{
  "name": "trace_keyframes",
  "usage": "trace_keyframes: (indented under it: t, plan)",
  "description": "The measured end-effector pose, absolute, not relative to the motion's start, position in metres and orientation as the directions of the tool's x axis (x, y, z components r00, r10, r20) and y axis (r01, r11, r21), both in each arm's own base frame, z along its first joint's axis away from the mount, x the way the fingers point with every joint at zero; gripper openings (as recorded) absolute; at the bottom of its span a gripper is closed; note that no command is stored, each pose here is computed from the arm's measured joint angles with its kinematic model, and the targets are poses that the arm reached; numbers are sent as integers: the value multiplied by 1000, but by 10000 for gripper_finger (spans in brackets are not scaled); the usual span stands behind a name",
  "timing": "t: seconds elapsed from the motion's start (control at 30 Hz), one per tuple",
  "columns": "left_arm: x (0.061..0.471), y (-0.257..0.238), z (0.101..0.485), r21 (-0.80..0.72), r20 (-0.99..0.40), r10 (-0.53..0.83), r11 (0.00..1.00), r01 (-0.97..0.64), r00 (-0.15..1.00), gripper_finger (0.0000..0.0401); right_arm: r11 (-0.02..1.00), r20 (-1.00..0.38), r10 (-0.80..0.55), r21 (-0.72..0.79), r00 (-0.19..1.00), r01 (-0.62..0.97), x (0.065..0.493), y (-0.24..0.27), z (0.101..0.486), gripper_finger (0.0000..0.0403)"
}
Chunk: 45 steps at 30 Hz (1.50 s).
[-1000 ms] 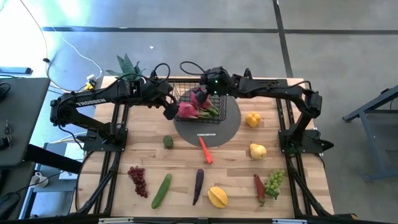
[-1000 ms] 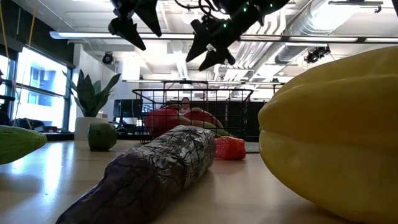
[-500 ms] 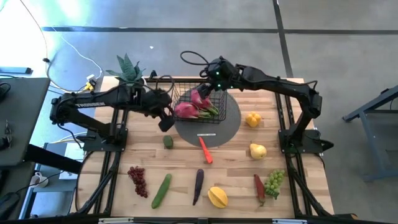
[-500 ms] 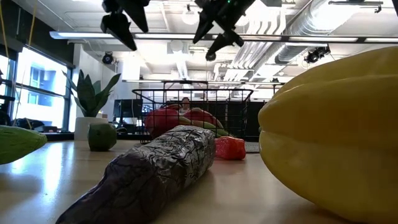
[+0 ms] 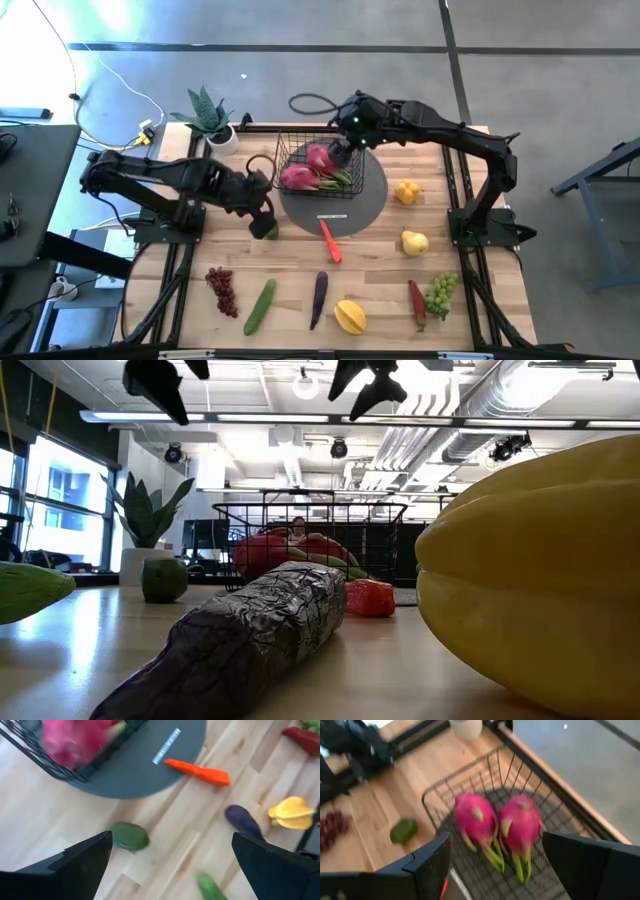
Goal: Build produce basket
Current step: Put the yellow starfruit into the black wire basket
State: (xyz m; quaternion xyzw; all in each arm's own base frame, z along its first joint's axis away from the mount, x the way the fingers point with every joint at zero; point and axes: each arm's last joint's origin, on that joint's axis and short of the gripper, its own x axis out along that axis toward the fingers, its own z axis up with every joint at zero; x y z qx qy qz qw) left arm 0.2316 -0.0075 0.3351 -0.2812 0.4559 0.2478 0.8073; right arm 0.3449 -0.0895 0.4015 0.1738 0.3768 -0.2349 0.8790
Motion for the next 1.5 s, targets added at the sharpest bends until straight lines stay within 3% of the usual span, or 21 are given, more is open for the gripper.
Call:
trace_keyframes:
  t: [0.6, 0.93, 1.37, 1.5]
  plan:
    - [224, -66, 334, -360, -867, 80, 582, -729, 492, 400, 914, -888, -151, 41, 433, 403, 335, -21, 387, 291]
    - [229, -96, 319, -341, -895, 47, 570, -748, 444, 400, 926, -911, -98, 65, 401, 373, 330, 23, 385, 291]
    - [239, -128, 294, -266, -931, 46, 595, -758, 363, 400, 891, -935, -235, -98, 267, 442, 305, 71, 380, 291]
    - [241, -133, 287, -240, -938, 53, 614, -752, 342, 400, 891, -929, -246, -105, 276, 441, 301, 86, 378, 291]
